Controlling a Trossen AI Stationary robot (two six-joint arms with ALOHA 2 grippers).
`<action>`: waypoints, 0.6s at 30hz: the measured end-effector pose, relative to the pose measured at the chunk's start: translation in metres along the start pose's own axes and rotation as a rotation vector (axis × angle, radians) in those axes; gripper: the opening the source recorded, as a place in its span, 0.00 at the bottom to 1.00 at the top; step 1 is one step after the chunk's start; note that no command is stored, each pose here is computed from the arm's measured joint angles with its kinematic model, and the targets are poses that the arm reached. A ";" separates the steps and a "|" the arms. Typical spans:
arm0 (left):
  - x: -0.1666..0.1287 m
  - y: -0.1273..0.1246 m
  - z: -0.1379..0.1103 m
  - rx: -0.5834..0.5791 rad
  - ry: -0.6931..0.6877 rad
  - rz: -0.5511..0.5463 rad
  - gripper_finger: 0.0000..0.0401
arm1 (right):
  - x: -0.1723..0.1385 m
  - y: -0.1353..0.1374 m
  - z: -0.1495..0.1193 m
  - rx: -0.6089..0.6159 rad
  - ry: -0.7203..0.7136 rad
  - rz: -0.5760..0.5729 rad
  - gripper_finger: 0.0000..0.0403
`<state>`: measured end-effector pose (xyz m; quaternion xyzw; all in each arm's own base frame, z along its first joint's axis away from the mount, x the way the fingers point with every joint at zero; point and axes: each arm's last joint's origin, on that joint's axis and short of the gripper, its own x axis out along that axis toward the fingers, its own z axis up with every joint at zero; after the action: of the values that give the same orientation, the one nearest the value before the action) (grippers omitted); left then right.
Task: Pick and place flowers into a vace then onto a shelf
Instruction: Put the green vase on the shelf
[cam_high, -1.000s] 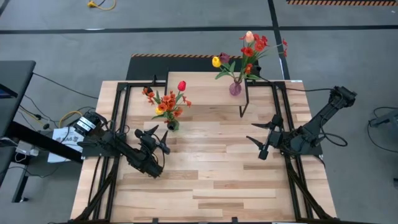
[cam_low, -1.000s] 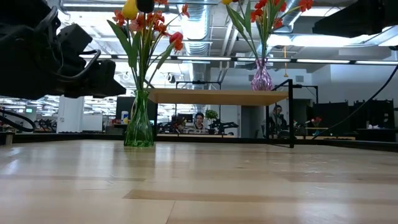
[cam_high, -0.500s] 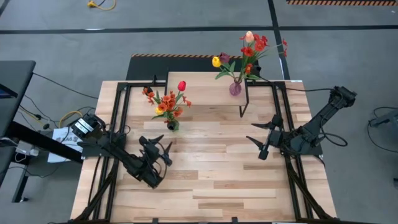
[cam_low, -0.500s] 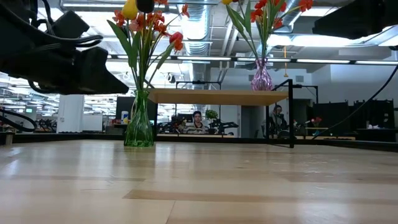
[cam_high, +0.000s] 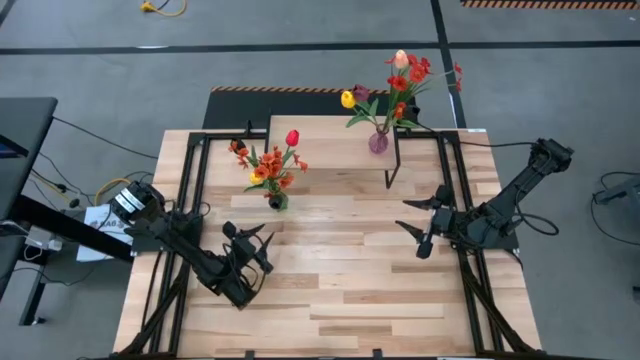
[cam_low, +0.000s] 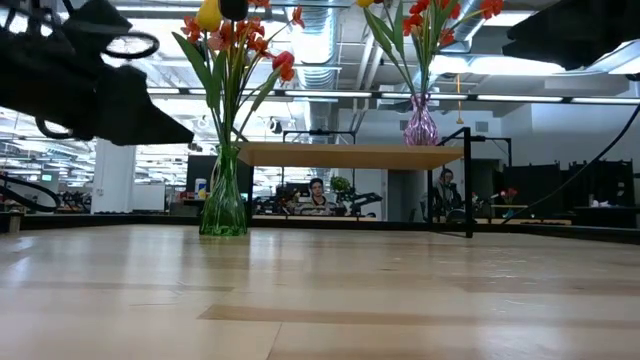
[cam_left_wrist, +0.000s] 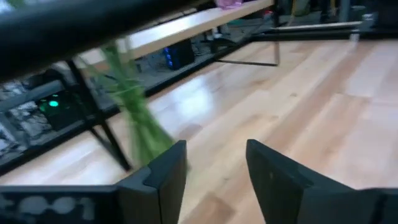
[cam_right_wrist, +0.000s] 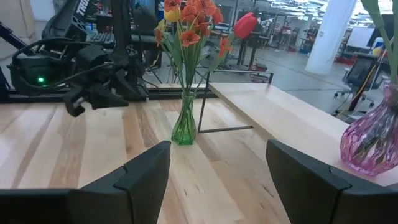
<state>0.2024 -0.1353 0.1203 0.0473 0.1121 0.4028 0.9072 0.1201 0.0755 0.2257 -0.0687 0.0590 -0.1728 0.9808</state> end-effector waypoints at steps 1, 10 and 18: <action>-0.001 -0.004 0.002 -0.003 0.005 -0.012 0.38 | 0.000 0.000 0.000 0.005 0.000 0.001 0.64; -0.007 -0.024 0.014 0.040 -0.033 -0.059 0.36 | 0.000 0.001 0.000 0.008 0.001 0.025 0.64; -0.006 -0.029 0.022 0.063 -0.051 -0.042 0.36 | 0.000 0.002 0.000 0.035 0.004 0.054 0.64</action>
<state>0.2248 -0.1587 0.1377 0.0837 0.1027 0.3787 0.9160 0.1204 0.0771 0.2252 -0.0498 0.0600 -0.1476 0.9860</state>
